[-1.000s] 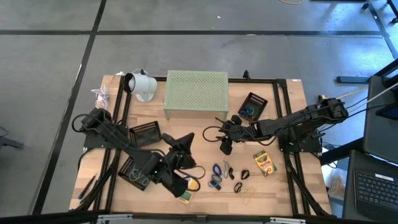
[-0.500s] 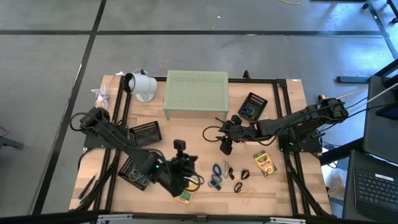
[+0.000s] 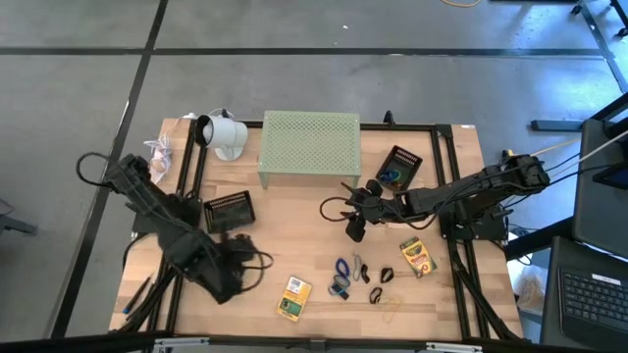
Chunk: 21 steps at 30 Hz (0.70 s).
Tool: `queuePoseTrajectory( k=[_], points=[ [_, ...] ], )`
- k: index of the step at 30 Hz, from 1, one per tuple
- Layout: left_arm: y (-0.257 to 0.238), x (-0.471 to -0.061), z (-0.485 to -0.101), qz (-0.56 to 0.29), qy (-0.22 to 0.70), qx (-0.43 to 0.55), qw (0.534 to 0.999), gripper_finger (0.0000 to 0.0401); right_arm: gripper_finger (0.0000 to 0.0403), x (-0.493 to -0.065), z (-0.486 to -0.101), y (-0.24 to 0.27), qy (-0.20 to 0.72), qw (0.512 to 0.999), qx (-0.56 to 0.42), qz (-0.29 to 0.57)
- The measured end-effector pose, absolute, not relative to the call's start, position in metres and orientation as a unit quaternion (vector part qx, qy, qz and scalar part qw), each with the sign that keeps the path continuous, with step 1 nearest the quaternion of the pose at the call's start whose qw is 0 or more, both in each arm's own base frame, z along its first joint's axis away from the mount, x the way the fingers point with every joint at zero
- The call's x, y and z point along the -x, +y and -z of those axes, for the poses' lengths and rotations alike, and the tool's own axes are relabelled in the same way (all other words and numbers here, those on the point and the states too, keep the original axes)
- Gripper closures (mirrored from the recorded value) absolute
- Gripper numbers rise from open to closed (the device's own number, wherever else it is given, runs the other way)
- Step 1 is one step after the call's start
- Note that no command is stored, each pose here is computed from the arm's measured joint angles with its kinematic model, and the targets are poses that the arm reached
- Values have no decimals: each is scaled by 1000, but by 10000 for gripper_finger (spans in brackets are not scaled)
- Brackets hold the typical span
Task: Pick & Place Office Desk Supplies
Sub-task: Put the yellow rubber band into the bottom left black bin
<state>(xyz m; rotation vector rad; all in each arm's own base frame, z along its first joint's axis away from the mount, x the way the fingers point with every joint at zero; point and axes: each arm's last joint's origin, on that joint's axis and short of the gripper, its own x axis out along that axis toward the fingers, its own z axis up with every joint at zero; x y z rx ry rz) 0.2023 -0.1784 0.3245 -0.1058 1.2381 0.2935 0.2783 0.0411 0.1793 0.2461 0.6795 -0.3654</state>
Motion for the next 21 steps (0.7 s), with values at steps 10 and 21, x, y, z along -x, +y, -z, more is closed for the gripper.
queuePoseTrajectory(
  k=[10, 21],
  points=[
    [-192, -165, -321, -158, 635, 51, 755, 399, 227, -278, -179, 41, 331, 919, -120, 178],
    [-205, -151, -321, -169, 587, 36, 791, 398, 227, -278, -179, 41, 331, 919, -120, 178]
  ],
)
